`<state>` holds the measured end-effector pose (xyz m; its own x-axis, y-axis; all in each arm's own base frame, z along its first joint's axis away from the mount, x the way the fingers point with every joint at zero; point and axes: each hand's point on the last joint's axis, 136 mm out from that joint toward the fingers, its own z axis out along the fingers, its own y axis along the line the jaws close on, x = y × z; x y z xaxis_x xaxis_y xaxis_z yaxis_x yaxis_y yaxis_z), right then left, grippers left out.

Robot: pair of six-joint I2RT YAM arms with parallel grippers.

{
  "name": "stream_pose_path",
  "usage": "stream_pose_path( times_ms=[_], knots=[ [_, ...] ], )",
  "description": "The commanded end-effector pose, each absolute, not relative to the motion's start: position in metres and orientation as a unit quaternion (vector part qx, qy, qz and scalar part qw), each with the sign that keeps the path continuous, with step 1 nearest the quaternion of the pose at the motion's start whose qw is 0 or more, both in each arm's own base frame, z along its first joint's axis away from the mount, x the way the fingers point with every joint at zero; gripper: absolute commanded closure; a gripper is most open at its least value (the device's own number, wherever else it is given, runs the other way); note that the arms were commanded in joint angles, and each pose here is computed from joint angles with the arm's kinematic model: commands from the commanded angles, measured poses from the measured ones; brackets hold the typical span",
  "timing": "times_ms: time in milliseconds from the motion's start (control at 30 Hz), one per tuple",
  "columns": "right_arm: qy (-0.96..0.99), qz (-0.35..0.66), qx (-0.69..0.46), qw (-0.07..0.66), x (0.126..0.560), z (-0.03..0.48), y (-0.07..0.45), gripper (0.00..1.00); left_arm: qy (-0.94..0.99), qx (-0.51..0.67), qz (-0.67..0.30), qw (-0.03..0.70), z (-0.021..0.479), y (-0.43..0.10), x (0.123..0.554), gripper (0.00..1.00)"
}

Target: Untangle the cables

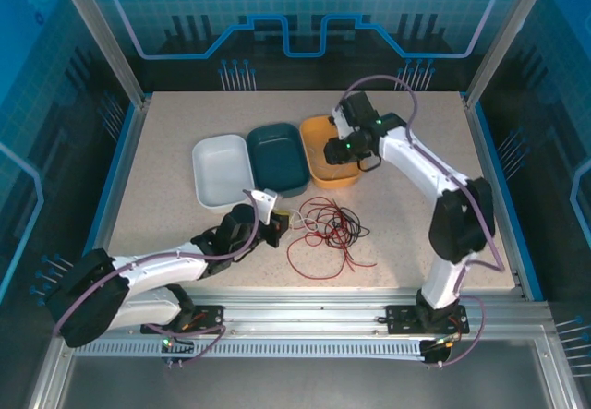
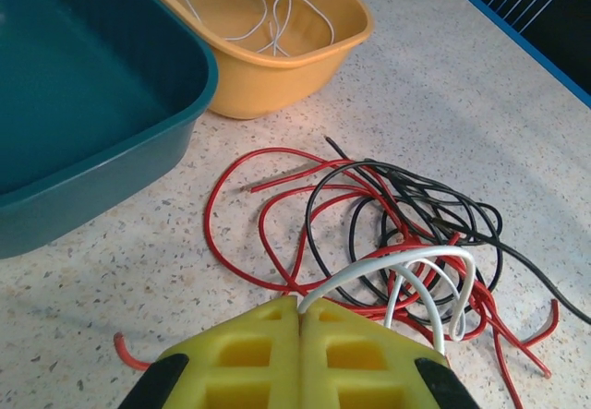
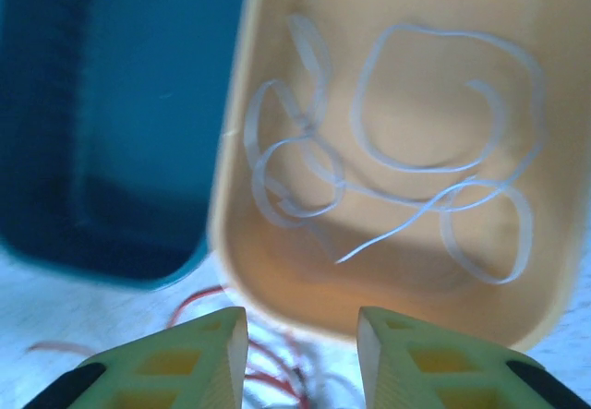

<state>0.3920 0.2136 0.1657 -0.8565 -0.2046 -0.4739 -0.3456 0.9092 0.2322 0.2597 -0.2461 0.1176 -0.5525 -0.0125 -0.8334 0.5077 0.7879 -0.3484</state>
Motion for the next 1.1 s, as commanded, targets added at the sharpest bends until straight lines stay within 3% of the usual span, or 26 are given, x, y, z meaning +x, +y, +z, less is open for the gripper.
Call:
stream_pose_path(
  times_ms=[0, 300, 567, 800, 1067],
  knots=[
    [0.913, 0.280, -0.161, 0.248, 0.362, 0.193, 0.252, 0.64, 0.826, 0.159, -0.303, 0.447, 0.128, -0.254, 0.265, 1.00],
    [0.884, 0.333, -0.204, 0.257, 0.290, 0.186, 0.282, 0.65, 0.828, 0.156, -0.345, 0.414, 0.137, -0.263, 0.277, 1.00],
    [0.884, 0.310, -0.160, 0.311, 0.277, 0.188, 0.262, 0.59, 0.843, 0.112, -0.342, 0.400, 0.159, -0.266, 0.317, 1.00],
    [0.882, 0.271, -0.130, 0.362, 0.265, 0.193, 0.223, 0.45, 0.832, 0.093, -0.367, 0.404, 0.200, -0.290, 0.360, 1.00],
    [0.886, 0.233, -0.065, 0.396, 0.259, 0.191, 0.184, 0.14, 0.823, 0.099, -0.376, 0.414, 0.228, -0.324, 0.410, 1.00]
  ],
)
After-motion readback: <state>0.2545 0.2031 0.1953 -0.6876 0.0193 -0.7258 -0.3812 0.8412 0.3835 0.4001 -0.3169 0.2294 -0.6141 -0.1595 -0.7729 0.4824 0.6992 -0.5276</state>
